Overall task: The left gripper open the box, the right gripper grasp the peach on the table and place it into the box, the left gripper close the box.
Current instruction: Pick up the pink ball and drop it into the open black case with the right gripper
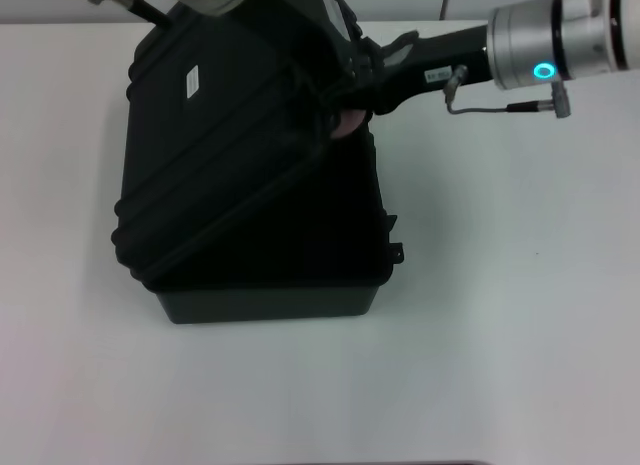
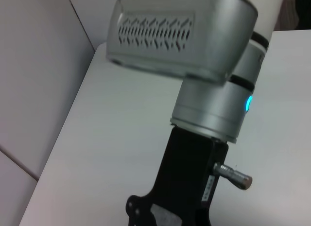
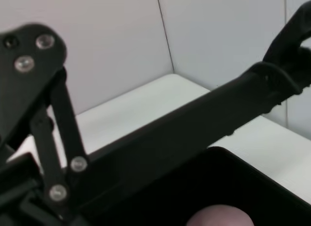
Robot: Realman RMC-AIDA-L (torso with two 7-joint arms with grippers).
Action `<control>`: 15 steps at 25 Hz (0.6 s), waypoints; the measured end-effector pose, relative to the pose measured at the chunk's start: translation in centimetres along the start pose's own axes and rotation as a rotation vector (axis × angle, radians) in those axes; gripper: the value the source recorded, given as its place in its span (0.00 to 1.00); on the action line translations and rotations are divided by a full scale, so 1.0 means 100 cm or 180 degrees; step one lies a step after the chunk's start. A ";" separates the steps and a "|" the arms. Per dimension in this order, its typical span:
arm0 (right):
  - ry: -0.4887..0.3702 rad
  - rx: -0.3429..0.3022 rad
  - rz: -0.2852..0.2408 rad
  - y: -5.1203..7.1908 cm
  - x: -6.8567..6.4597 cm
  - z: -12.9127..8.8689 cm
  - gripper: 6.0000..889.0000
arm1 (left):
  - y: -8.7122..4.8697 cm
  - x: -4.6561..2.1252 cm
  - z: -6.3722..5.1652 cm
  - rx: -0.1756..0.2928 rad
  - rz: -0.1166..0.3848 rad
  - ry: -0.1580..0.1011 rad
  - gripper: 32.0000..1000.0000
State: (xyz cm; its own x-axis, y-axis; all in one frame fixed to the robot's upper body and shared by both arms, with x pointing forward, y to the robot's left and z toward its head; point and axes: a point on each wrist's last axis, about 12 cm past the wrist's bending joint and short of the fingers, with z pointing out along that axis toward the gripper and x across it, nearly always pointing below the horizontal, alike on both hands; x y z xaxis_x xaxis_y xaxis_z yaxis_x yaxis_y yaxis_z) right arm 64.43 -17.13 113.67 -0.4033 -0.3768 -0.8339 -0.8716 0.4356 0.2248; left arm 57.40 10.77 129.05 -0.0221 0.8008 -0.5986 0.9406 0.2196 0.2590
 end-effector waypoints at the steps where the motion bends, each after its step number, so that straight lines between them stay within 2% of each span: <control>1: 0.0023 0.0014 -0.0001 0.000 0.000 0.001 0.11 | 0.000 0.0001 0.000 0.0000 0.0001 0.0000 0.07; 5: 0.0044 0.0036 0.0000 -0.001 0.001 0.002 0.24 | 0.000 0.0003 0.000 0.0002 0.0002 0.0002 0.07; 11: 0.0042 0.0072 0.0031 -0.002 0.000 0.002 0.52 | 0.000 0.0007 0.001 0.0006 -0.0002 0.0004 0.07; 13: 0.0042 0.0082 0.0031 -0.002 0.000 0.002 0.67 | 0.000 0.0009 0.001 0.0006 -0.0003 0.0005 0.07; 15: 0.0043 0.0103 0.0030 -0.003 0.000 0.002 0.70 | 0.000 0.0009 0.001 0.0007 -0.0004 0.0005 0.07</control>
State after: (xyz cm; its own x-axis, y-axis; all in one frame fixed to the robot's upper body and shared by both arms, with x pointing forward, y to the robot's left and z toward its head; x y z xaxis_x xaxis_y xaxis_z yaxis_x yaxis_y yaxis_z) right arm 64.74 -17.10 113.45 -0.4154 -0.3834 -0.8249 -0.8584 0.4654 0.2160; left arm 57.43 10.81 128.95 -0.0237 0.8014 -0.5976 0.9413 0.2192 0.2566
